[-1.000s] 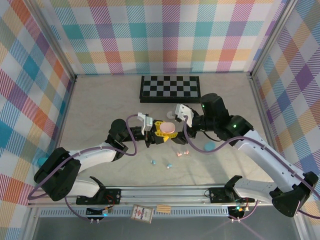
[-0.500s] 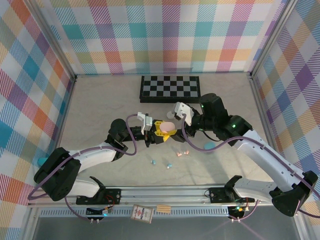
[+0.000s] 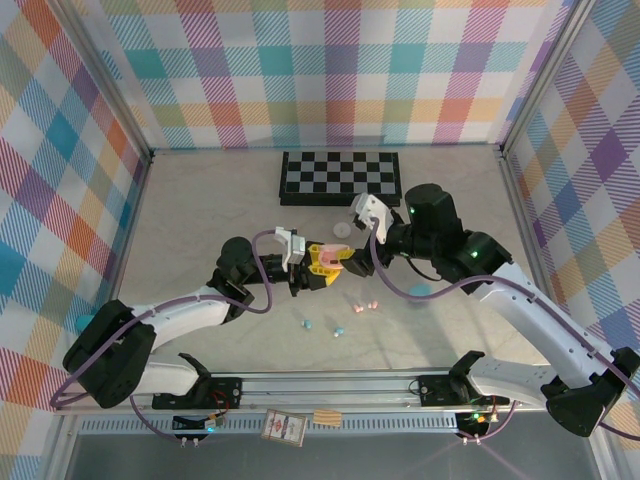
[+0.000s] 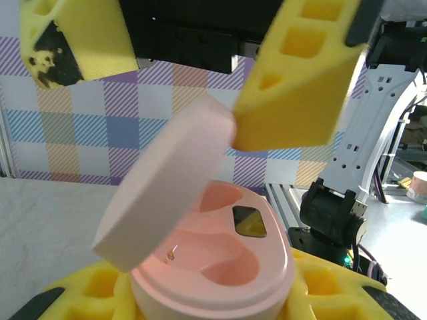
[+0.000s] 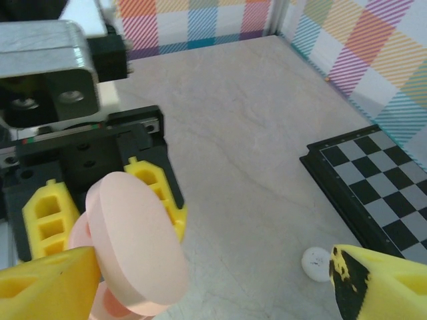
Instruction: Insert wireless bluetooth earbuds into charging case
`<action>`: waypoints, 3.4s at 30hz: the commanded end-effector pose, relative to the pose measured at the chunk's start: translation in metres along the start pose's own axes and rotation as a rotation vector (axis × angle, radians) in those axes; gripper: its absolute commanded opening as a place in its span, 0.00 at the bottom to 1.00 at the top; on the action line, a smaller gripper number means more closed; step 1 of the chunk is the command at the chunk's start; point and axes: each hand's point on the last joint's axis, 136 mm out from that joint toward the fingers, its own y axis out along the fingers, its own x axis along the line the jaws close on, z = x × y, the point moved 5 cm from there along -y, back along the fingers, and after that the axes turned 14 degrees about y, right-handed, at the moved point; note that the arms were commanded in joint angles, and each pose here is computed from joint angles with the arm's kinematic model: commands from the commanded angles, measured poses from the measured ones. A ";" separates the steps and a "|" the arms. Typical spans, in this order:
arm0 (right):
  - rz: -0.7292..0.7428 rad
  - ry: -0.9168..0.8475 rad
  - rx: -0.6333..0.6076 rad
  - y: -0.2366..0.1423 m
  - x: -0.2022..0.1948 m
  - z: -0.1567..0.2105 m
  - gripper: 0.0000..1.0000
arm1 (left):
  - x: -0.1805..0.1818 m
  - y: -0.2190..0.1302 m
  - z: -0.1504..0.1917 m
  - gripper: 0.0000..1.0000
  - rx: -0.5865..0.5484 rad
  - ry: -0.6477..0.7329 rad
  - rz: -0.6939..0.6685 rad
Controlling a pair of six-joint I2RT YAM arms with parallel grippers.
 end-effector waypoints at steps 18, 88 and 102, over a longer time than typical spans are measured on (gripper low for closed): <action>0.021 0.193 -0.156 -0.035 0.003 -0.023 0.99 | -0.005 -0.007 -0.005 0.30 -0.022 0.044 0.000; 0.598 0.397 0.714 0.092 -0.016 0.218 0.65 | 0.089 -0.114 0.009 0.29 0.004 0.027 -0.453; 0.726 0.116 0.868 0.128 -0.004 0.238 0.60 | 0.088 -0.117 0.009 0.29 0.042 0.035 -0.482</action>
